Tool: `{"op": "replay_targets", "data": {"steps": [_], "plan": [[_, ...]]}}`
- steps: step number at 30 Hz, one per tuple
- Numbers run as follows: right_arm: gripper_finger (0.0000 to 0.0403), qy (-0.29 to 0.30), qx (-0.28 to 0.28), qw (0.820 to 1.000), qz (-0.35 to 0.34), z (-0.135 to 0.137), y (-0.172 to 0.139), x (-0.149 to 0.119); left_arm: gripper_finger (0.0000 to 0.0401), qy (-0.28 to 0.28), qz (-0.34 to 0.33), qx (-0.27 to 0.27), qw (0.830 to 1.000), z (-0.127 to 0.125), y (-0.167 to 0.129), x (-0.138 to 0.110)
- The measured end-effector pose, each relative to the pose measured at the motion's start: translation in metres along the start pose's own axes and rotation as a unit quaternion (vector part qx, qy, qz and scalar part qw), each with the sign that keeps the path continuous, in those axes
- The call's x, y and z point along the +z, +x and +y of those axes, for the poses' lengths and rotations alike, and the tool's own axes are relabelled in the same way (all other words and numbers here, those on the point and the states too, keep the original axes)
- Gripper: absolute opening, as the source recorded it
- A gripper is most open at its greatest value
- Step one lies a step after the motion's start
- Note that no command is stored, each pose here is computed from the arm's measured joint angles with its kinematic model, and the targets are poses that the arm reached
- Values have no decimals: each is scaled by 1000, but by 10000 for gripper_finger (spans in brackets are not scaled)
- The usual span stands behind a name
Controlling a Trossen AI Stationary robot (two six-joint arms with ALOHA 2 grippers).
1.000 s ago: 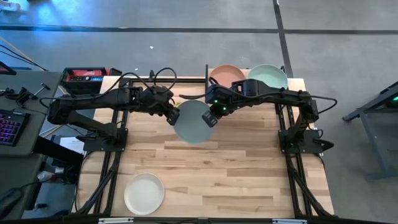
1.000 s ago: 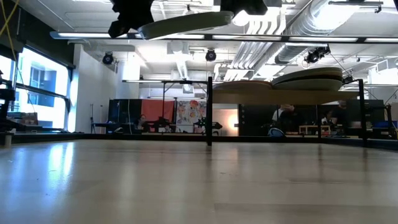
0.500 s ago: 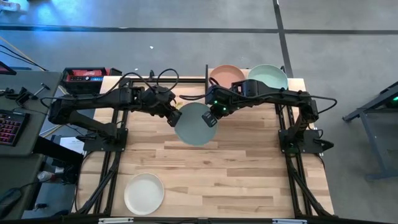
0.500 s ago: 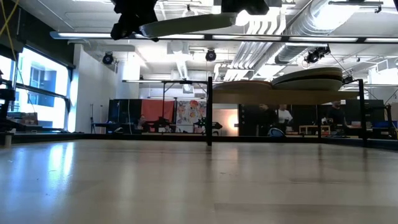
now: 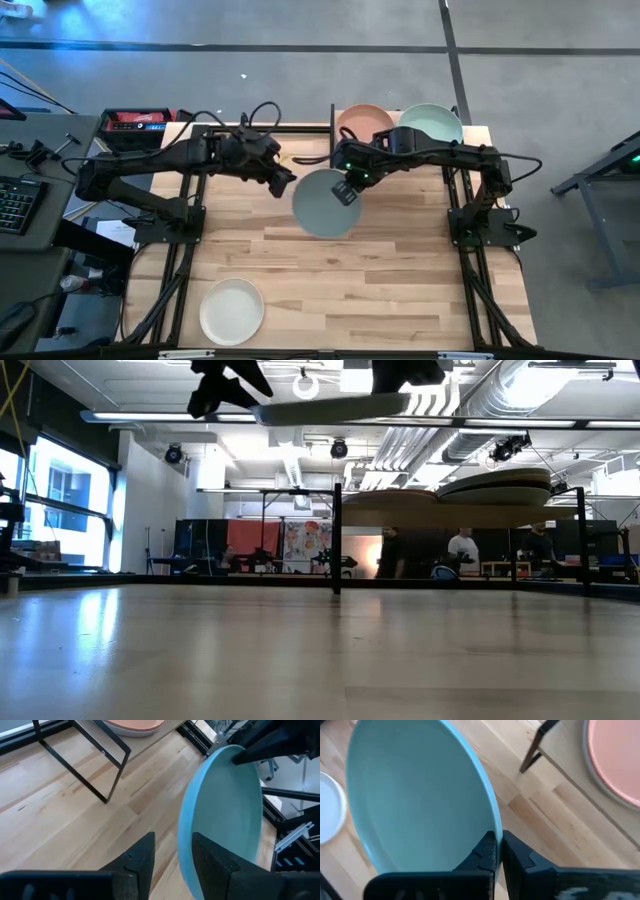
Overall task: Place and stack plates onto a shelf
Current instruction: Stack the blue plate on the top of the brown plate on the shelf
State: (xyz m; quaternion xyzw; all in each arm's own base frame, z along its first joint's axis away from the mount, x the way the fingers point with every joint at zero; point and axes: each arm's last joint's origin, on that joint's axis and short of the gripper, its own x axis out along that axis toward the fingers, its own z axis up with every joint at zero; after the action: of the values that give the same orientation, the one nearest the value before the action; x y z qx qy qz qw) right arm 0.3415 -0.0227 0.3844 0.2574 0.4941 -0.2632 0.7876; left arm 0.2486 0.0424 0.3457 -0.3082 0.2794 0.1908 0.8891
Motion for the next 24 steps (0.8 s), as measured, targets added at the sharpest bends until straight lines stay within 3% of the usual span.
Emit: {"op": "replay_targets", "data": {"steps": [13, 19, 24], "plan": [[1, -75, -2, 996, 49, -58, 6, 31, 117, 9, -2, 1, 1000, 2, 0, 2], [1, -90, 30, 994, 53, -110, 8, 54, 117, 2, -2, 0, 1000, 2, 0, 2], [0, -70, 66, 995, 36, -159, 5, 71, 117, -5, -3, -1, 1000, 2, 0, 2]]}}
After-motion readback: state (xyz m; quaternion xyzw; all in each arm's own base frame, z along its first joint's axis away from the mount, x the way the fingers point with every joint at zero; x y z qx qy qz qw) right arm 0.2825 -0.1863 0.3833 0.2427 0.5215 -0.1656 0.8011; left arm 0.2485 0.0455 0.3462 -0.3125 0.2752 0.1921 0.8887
